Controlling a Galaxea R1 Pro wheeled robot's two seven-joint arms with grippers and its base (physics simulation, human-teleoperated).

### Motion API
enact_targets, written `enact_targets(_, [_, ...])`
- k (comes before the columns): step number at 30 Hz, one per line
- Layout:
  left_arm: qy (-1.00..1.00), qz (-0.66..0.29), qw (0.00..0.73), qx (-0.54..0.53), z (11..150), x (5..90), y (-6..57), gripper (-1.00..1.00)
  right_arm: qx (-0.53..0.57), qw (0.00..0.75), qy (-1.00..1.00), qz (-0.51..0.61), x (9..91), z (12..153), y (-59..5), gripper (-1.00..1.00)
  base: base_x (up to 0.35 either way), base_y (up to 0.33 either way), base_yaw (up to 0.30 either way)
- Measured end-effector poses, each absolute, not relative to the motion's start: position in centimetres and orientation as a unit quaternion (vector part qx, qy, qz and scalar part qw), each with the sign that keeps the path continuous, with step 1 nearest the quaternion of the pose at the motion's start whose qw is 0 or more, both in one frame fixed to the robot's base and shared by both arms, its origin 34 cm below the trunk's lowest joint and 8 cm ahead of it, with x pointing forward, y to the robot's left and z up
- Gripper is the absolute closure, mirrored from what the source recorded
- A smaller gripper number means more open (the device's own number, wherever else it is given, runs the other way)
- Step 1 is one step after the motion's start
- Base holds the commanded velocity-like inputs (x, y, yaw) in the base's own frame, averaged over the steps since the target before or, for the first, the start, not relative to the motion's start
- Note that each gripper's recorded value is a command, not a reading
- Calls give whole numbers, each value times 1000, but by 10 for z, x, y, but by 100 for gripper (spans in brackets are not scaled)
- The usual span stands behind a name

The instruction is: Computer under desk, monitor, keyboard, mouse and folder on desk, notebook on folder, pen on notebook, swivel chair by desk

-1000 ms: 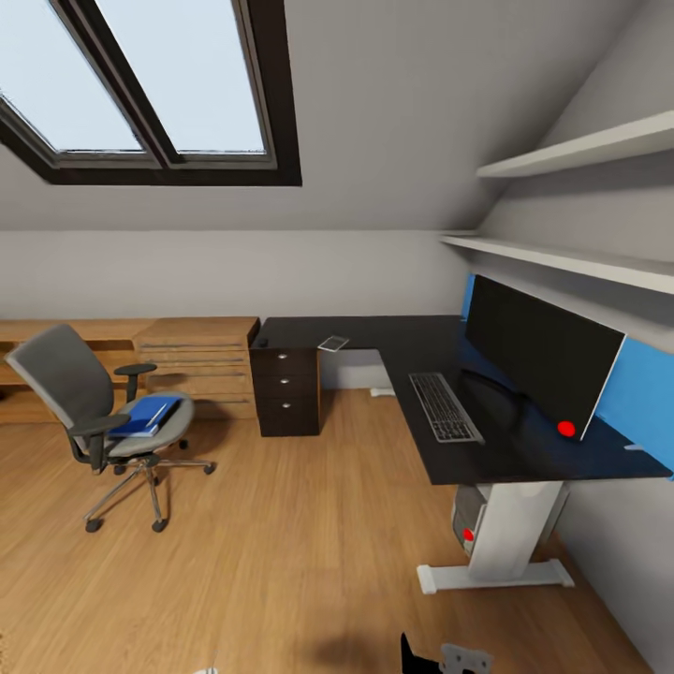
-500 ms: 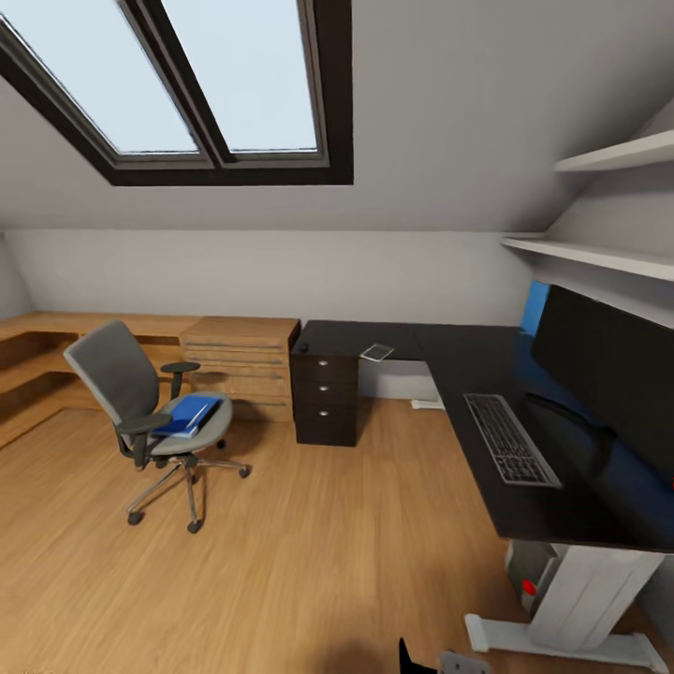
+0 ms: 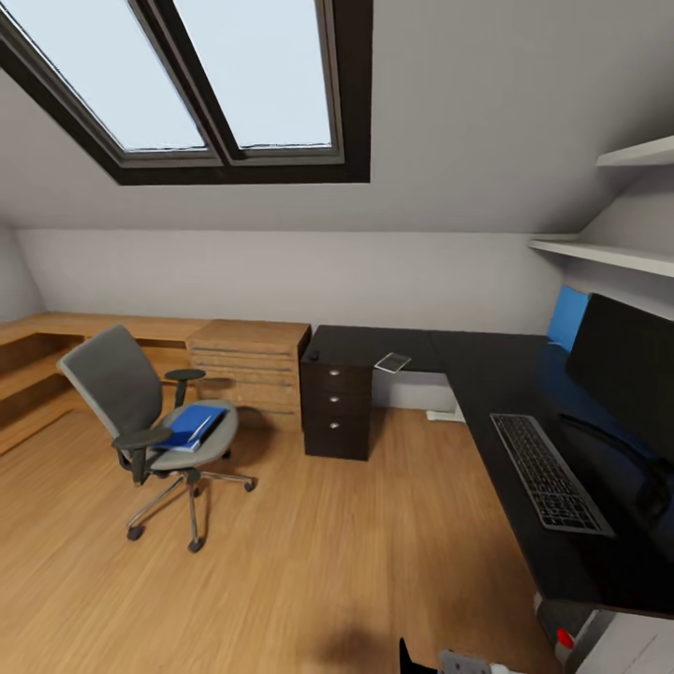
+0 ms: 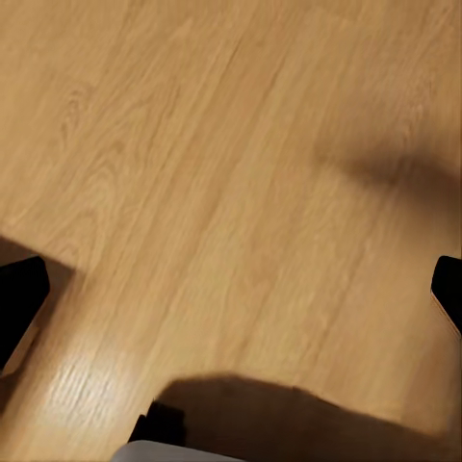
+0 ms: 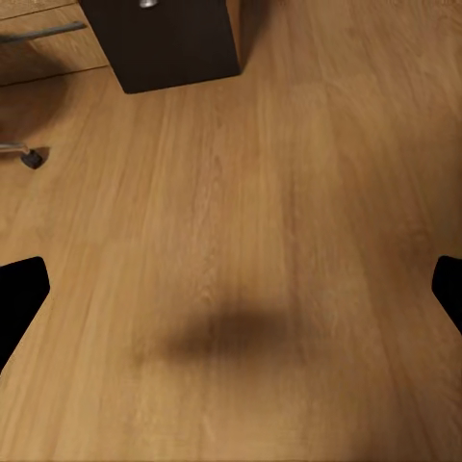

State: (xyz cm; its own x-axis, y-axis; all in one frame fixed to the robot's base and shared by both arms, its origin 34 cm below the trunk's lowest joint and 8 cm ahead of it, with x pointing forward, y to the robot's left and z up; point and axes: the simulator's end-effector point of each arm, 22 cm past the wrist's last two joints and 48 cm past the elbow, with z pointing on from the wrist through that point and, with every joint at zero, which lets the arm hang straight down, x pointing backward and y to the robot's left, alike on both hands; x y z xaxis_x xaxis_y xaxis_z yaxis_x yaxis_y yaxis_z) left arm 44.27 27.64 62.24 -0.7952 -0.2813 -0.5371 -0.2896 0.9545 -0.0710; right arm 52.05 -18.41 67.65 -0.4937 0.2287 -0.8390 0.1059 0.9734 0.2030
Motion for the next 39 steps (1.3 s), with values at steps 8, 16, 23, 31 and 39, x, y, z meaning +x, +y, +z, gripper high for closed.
enact_targets(8, [947,7,283,-150,623,443,276,-100,97,494,862,61,520,676,-185,-100,320,0,0])
enact_targets(16, [947,8,283,-150,623,443,276,-100,97,494,862,61,520,676,-186,-100,320,0,0])
enact_targets(23, [947,8,283,-150,623,443,276,-100,97,494,862,61,520,676,-186,-100,320,0,0])
enact_targets(31, [947,8,283,-150,623,443,276,-100,97,493,862,60,520,676,-186,-100,320,0,0])
enact_targets(39, [936,10,317,-153,634,458,280,-100,99,501,857,61,527,682,-187,-100,320,0,0])
